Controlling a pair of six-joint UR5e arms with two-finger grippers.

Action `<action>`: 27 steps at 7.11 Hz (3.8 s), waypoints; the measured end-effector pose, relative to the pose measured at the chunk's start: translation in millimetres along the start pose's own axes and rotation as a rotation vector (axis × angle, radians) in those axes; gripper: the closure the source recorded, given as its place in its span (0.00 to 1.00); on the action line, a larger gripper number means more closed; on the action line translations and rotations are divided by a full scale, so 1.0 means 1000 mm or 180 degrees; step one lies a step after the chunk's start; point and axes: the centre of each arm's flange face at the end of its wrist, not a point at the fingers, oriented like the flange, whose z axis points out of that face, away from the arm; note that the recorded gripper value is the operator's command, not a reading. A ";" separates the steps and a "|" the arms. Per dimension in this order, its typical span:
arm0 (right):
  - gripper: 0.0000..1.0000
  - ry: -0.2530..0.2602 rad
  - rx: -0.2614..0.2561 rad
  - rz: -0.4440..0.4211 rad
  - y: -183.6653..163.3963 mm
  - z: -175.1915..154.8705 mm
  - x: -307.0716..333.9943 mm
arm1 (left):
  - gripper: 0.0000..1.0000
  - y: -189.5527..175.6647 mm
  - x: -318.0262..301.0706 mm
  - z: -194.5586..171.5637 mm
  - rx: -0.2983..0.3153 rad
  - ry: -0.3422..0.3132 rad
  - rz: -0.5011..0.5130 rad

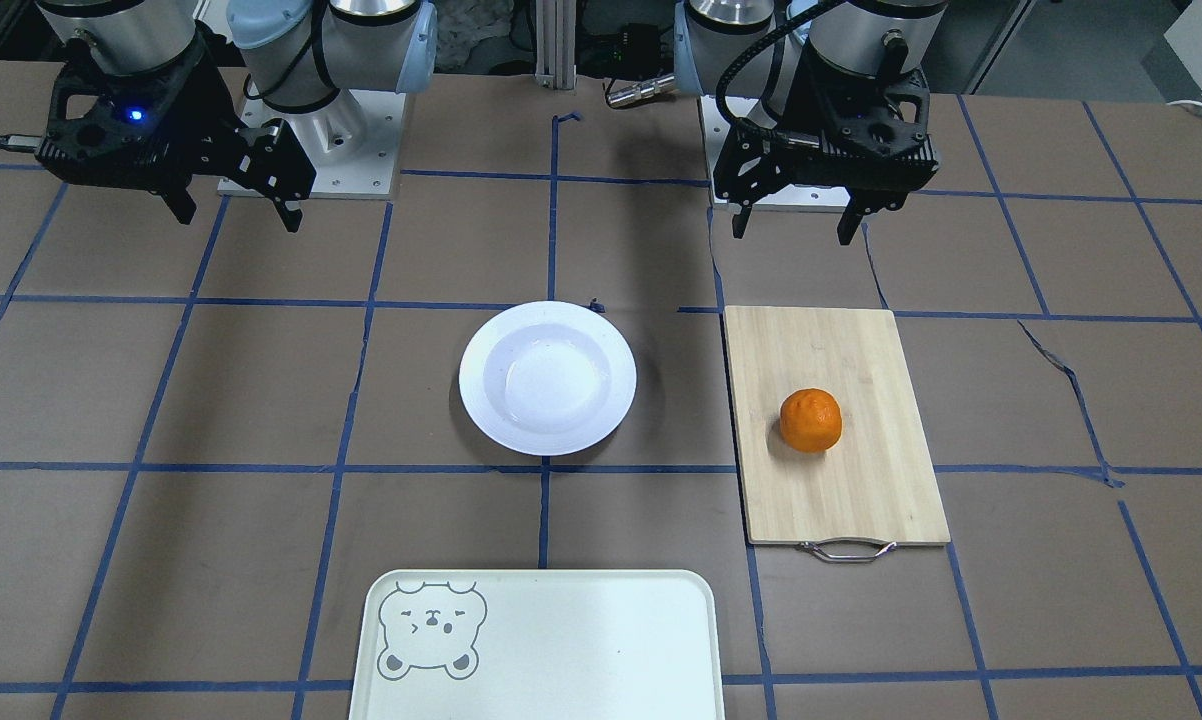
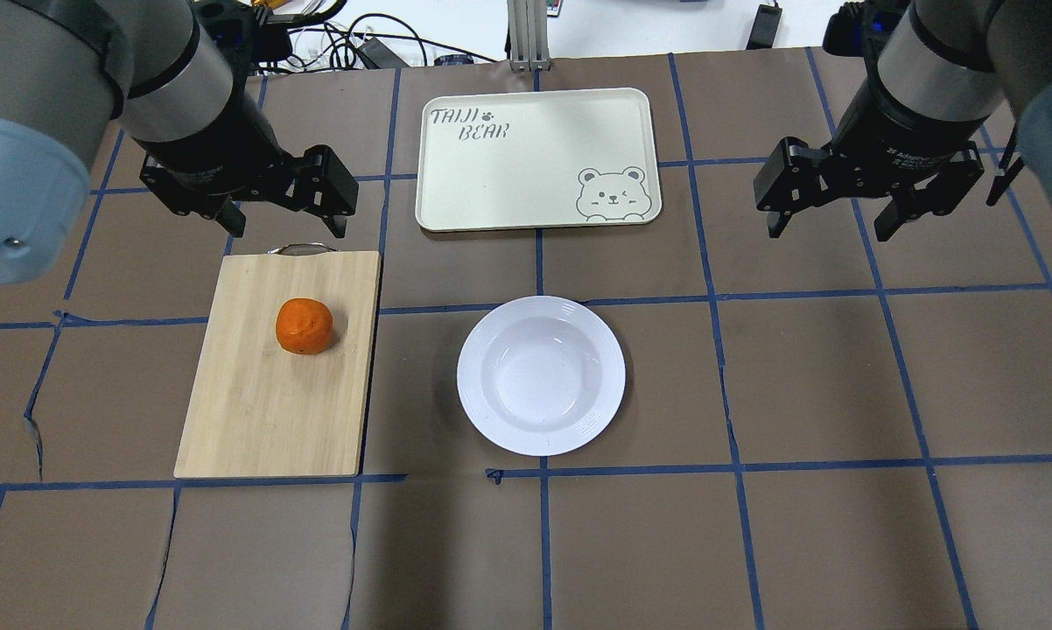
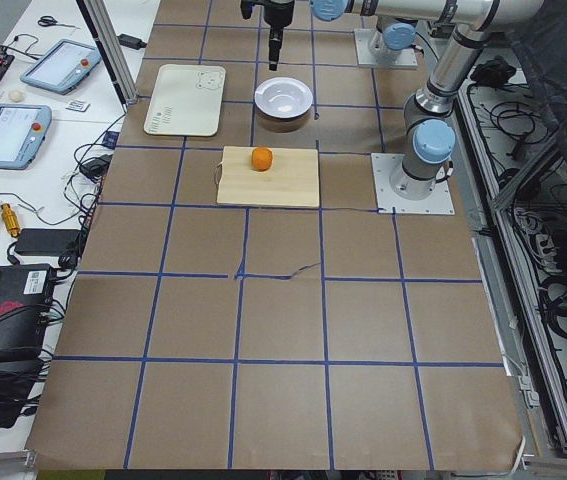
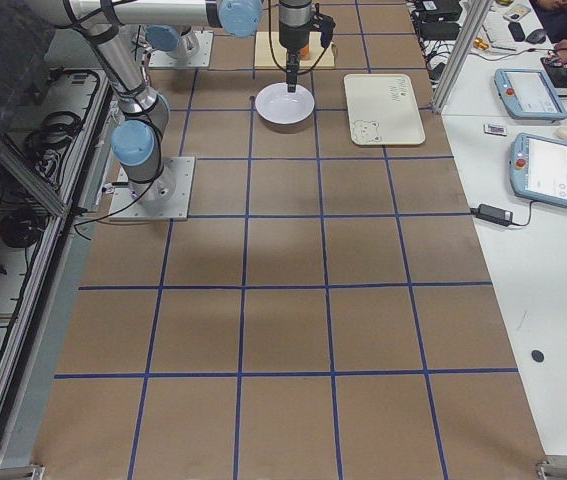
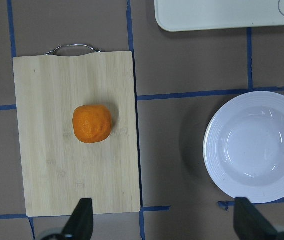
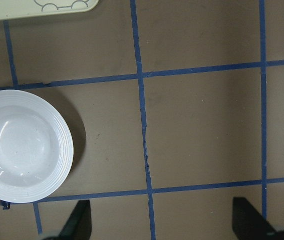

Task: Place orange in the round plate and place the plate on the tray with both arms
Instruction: 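Move the left gripper over the orange on the wooden cutting board, then lower the left gripper and grasp the orange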

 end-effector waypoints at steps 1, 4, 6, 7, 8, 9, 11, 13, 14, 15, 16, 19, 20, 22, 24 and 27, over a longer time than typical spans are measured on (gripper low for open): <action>0.00 -0.0001 0.0002 -0.0001 -0.001 0.001 0.000 | 0.00 -0.001 0.000 0.000 0.0000 0.0008 0.0000; 0.00 0.0006 0.0000 -0.0007 -0.002 0.002 0.000 | 0.00 -0.001 0.000 0.000 0.0000 0.0000 -0.0006; 0.00 0.0004 -0.0008 -0.0003 -0.002 0.003 0.000 | 0.00 0.000 0.000 0.002 -0.0007 -0.0012 0.0001; 0.00 0.0003 -0.0009 0.0000 -0.003 0.004 0.000 | 0.00 -0.001 -0.001 0.002 -0.0005 -0.0007 0.0000; 0.00 0.0002 -0.0009 0.0004 -0.003 0.004 0.000 | 0.00 -0.002 -0.001 0.002 -0.0005 0.0002 -0.0004; 0.00 0.0001 -0.0008 0.0008 -0.004 0.004 0.000 | 0.00 -0.002 -0.001 0.002 -0.0011 0.0005 0.0003; 0.00 0.0004 -0.0006 0.0008 -0.005 0.005 0.000 | 0.00 -0.003 -0.002 0.005 -0.0025 -0.0002 0.0024; 0.00 0.0007 -0.0006 0.0006 -0.005 0.005 0.000 | 0.00 -0.001 -0.004 0.006 -0.0032 -0.0039 -0.0008; 0.00 0.0007 -0.0005 0.0010 -0.005 0.005 0.000 | 0.00 -0.003 -0.005 0.012 -0.0069 -0.0062 -0.0074; 0.00 0.0007 -0.0005 0.0014 -0.005 0.005 0.000 | 0.00 -0.012 -0.007 0.033 -0.0178 -0.0098 -0.0227; 0.00 0.0005 -0.0006 0.0016 -0.005 0.006 0.001 | 0.00 -0.023 -0.015 0.069 -0.0338 -0.0184 -0.0475; 0.00 0.0008 -0.0007 0.0024 -0.005 0.006 0.001 | 0.04 -0.052 -0.067 0.176 -0.0398 -0.0322 -0.1030; 0.00 0.0009 -0.0009 0.0021 -0.005 0.006 0.001 | 0.06 -0.055 -0.074 0.210 -0.0322 -0.0320 -0.1074; 0.00 0.0015 -0.0011 0.0013 -0.005 0.006 0.001 | 0.00 -0.055 -0.078 0.251 -0.0269 -0.0311 -0.1070; 0.00 0.0015 -0.0010 0.0010 -0.005 0.006 0.001 | 0.00 -0.055 -0.080 0.277 -0.0349 -0.0319 -0.0863; 0.00 0.0014 -0.0012 0.0011 -0.006 0.007 0.002 | 0.00 -0.051 -0.085 0.297 -0.0519 -0.0436 -0.0388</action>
